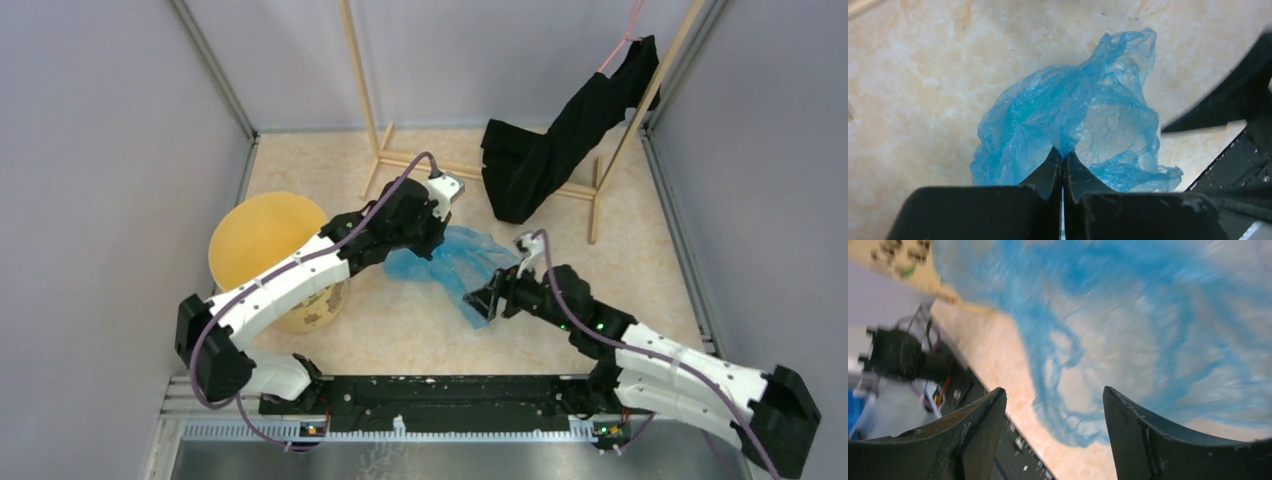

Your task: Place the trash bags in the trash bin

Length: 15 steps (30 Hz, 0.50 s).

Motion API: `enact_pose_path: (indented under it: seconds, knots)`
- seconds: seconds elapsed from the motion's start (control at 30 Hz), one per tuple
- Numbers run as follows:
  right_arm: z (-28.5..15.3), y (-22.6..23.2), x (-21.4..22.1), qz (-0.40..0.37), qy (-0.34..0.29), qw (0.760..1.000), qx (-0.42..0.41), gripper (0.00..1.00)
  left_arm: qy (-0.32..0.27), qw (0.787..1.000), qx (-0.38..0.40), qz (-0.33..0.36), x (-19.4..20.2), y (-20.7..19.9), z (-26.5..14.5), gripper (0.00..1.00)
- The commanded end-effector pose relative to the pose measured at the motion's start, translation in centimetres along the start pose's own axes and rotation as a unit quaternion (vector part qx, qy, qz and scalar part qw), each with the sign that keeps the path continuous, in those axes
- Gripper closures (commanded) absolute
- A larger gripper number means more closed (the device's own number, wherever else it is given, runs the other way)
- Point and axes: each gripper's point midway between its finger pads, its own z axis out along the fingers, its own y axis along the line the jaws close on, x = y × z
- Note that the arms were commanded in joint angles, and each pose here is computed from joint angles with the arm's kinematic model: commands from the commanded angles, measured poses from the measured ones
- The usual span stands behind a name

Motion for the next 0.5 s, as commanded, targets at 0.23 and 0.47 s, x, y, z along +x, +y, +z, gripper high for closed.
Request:
enact_pose_path:
  seconds: [0.23,0.47]
  knots:
    - [-4.7,-8.5,-9.0,0.024,-0.096,0.986,0.138,0.11,-0.142,0.979,0.078,0.122,-2.2,-2.1,-3.3,1.0]
    - [-2.6,-10.9,-7.2,-0.016,-0.11,0.988,0.111,0.08,-0.166,0.972,0.09,0.137,-2.4,-2.4,-4.6,1.0]
